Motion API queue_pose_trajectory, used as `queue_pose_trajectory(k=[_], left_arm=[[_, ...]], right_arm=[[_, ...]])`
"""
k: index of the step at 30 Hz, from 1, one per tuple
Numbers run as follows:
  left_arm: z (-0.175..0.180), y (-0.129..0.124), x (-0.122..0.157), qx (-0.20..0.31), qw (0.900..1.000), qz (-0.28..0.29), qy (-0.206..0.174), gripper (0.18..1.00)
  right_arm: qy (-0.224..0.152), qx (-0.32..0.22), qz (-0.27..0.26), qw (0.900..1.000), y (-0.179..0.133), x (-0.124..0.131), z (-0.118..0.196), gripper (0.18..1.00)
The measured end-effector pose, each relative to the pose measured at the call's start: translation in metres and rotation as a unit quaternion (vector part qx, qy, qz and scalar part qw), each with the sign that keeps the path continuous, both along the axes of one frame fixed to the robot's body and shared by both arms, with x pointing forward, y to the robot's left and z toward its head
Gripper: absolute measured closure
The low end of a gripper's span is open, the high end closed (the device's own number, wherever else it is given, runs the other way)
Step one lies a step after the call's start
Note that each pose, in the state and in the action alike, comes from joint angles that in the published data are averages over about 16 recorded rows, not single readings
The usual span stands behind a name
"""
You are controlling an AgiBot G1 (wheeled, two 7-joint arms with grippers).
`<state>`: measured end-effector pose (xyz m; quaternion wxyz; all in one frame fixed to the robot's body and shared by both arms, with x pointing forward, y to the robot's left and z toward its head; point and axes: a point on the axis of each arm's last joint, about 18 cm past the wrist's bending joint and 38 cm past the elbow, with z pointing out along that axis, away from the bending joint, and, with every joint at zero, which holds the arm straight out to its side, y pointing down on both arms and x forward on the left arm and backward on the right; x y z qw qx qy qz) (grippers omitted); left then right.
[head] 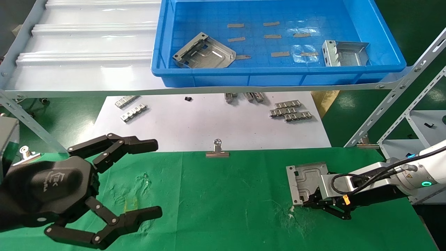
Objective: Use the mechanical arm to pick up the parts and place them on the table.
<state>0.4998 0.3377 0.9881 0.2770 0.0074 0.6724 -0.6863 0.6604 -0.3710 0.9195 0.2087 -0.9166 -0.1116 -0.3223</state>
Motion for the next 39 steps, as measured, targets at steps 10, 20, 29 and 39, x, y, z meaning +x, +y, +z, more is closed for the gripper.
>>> queue_pose_trajectory(k=[10,20,29,39], left_arm=[[0.0,0.0,0.0,0.0,1.0,0.0,0.0,0.184],[0.0,0.0,0.0,0.0,1.0,0.0,0.0,0.184],[0.0,0.0,0.0,0.0,1.0,0.0,0.0,0.184],[0.0,0.0,0.0,0.0,1.0,0.0,0.0,0.184]], right_arm=[[-0.027,-0.017,-0.007,0.999,-0.006,0.008,0.003,0.971],[-0.025,0.011,0.026,0.999,-0.001,-0.007,0.024,0.885],[-0.016,0.112,0.041,0.993,0.01,-0.022,0.04,0.725],[-0.011,0.205,0.038,0.978,0.017,-0.026,0.044,0.492]])
